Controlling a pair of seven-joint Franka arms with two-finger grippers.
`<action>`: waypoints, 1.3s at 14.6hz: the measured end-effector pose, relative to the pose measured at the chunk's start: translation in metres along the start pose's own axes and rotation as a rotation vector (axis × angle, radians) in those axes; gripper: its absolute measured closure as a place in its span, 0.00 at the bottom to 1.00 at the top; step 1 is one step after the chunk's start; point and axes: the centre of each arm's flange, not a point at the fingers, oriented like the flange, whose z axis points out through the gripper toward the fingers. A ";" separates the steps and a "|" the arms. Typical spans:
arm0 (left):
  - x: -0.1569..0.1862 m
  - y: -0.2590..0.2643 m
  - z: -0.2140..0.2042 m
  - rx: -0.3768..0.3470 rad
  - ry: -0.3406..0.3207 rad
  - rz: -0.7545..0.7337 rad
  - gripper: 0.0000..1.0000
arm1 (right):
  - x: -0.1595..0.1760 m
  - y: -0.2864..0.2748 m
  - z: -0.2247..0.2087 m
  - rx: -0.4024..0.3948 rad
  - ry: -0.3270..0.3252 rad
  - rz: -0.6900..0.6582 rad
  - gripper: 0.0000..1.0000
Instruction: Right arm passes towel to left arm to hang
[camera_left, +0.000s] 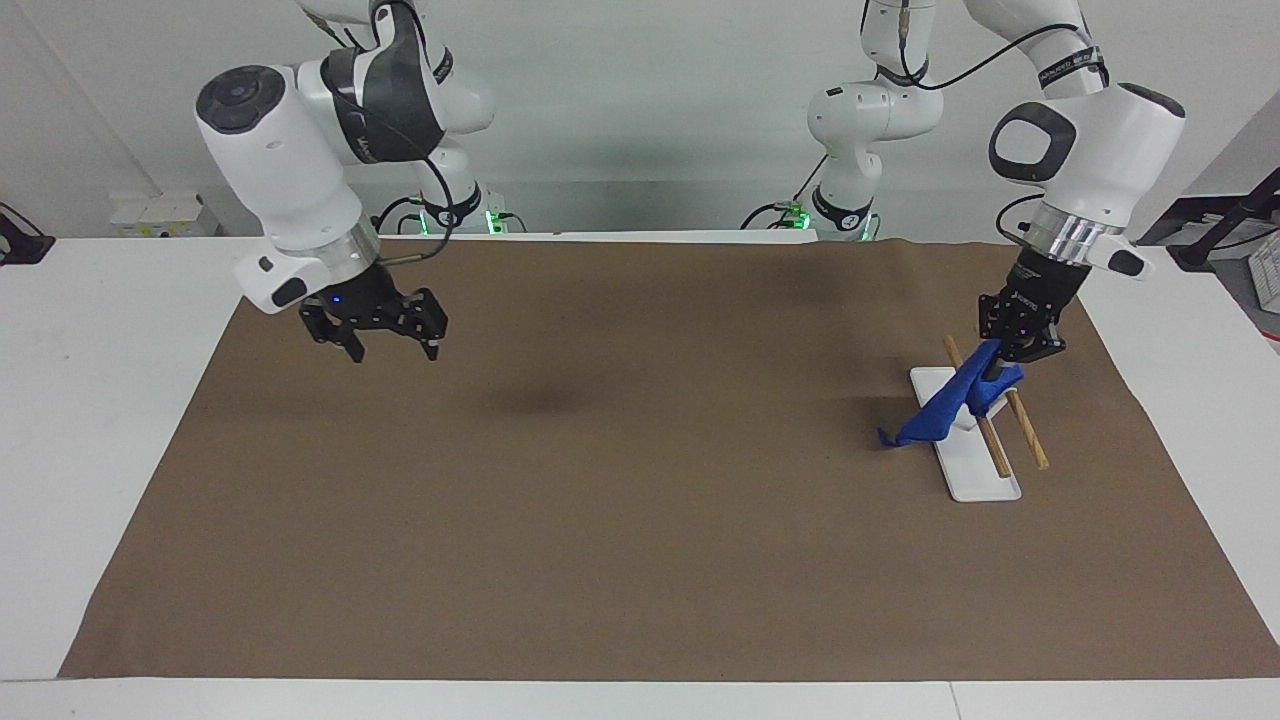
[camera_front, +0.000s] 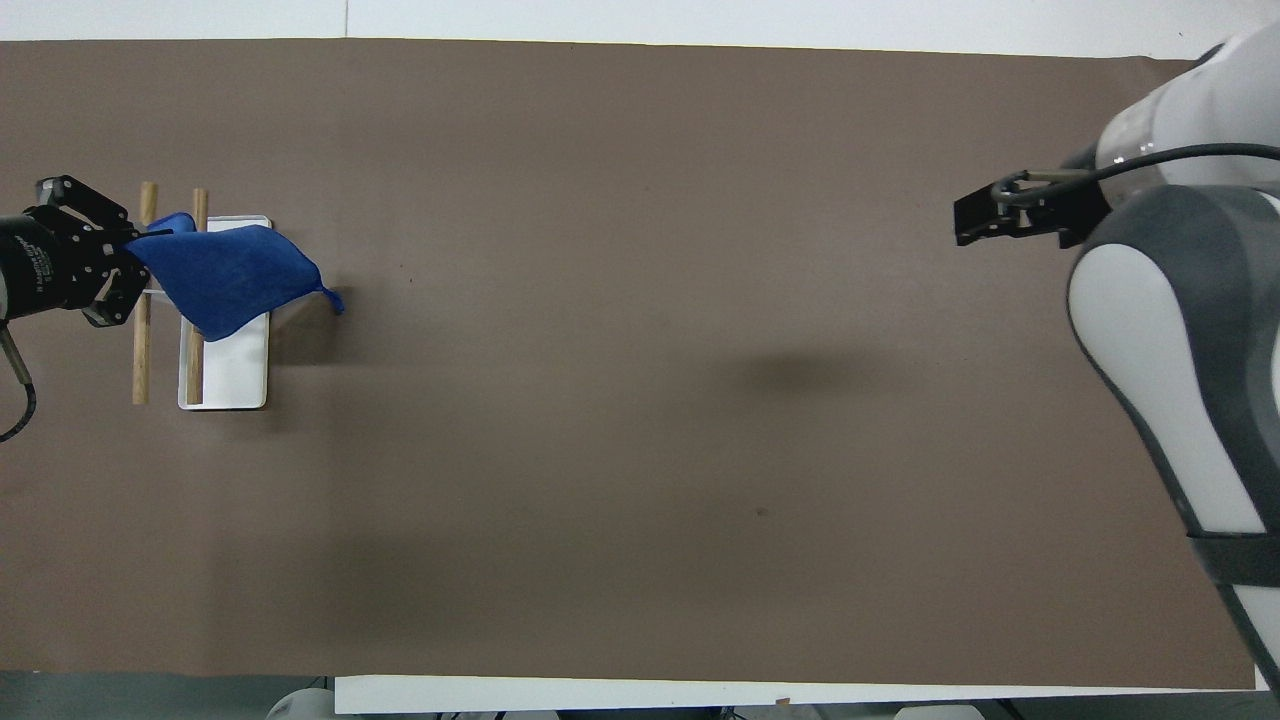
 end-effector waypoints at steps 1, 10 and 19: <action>0.003 0.003 -0.002 -0.017 0.005 0.051 0.97 | -0.009 0.016 -0.013 -0.011 -0.006 -0.016 0.00; 0.067 0.023 -0.023 -0.063 0.080 0.448 0.97 | -0.036 0.103 -0.038 -0.006 -0.037 -0.036 0.00; 0.095 0.017 -0.019 -0.006 0.072 0.551 0.97 | -0.036 0.099 -0.032 -0.004 -0.054 -0.044 0.00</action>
